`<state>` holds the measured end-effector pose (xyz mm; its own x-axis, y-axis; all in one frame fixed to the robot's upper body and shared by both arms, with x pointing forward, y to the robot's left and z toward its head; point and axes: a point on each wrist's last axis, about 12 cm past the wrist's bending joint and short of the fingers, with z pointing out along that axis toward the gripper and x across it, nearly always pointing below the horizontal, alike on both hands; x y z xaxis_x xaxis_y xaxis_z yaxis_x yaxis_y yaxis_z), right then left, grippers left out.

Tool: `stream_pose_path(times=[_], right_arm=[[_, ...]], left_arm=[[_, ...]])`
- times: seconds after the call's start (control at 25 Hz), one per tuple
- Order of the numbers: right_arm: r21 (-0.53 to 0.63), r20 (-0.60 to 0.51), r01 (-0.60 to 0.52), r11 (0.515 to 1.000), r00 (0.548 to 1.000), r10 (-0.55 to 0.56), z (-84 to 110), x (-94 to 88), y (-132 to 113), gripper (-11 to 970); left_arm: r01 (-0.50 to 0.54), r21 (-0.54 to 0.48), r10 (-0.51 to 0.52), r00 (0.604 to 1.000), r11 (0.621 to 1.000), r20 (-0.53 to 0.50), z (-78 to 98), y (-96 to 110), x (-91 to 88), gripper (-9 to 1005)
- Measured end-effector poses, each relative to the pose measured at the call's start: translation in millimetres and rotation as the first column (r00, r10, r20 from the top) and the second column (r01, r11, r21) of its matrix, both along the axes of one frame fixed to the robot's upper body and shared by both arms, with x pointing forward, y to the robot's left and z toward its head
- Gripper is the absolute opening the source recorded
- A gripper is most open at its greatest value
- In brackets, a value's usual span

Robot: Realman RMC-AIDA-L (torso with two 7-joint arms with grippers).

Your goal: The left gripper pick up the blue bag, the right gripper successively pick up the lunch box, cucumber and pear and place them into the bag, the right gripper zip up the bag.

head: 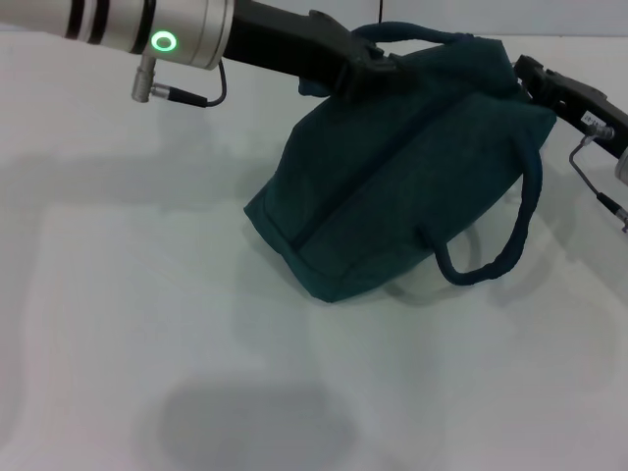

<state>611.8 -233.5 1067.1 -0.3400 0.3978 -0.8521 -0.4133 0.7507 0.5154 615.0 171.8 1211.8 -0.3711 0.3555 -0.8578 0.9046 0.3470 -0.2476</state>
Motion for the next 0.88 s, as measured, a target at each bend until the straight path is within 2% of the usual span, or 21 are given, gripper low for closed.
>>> stream_pose_path(times=[0.28, 0.52, 0.64, 0.72, 0.88], right_arm=[[0.073, 0.061, -0.023, 0.997, 0.998, 0.018, 7.5, -5.4, -1.0, 45], [0.139, 0.09, 0.008, 0.99, 0.996, -0.021, 9.5, -11.3, -10.4, 224], [0.167, 0.094, 0.033, 0.985, 0.994, -0.049, 9.1, -13.9, -15.6, 364], [0.179, 0.106, 0.03, 0.983, 0.993, -0.049, 9.3, -17.1, -17.8, 458], [0.189, 0.148, -0.005, 0.982, 0.989, -0.024, 9.4, -28.3, -22.3, 558]], left_arm=[[-0.011, 0.001, 0.011, 1.0, 1.0, 0.001, -3.1, 3.4, -0.5, 46], [-0.06, 0.003, 0.06, 0.998, 0.998, 0.005, -6.0, 10.6, 2.4, 45], [-0.107, 0.0, 0.107, 0.994, 0.994, 0.014, -9.3, 15.1, 5.3, 45], [-0.136, -0.002, 0.136, 0.991, 0.991, 0.02, -11.1, 18.1, 7.0, 45], [-0.164, 0.016, 0.164, 0.987, 0.986, 0.008, -17.6, 22.7, 7.6, 45]])
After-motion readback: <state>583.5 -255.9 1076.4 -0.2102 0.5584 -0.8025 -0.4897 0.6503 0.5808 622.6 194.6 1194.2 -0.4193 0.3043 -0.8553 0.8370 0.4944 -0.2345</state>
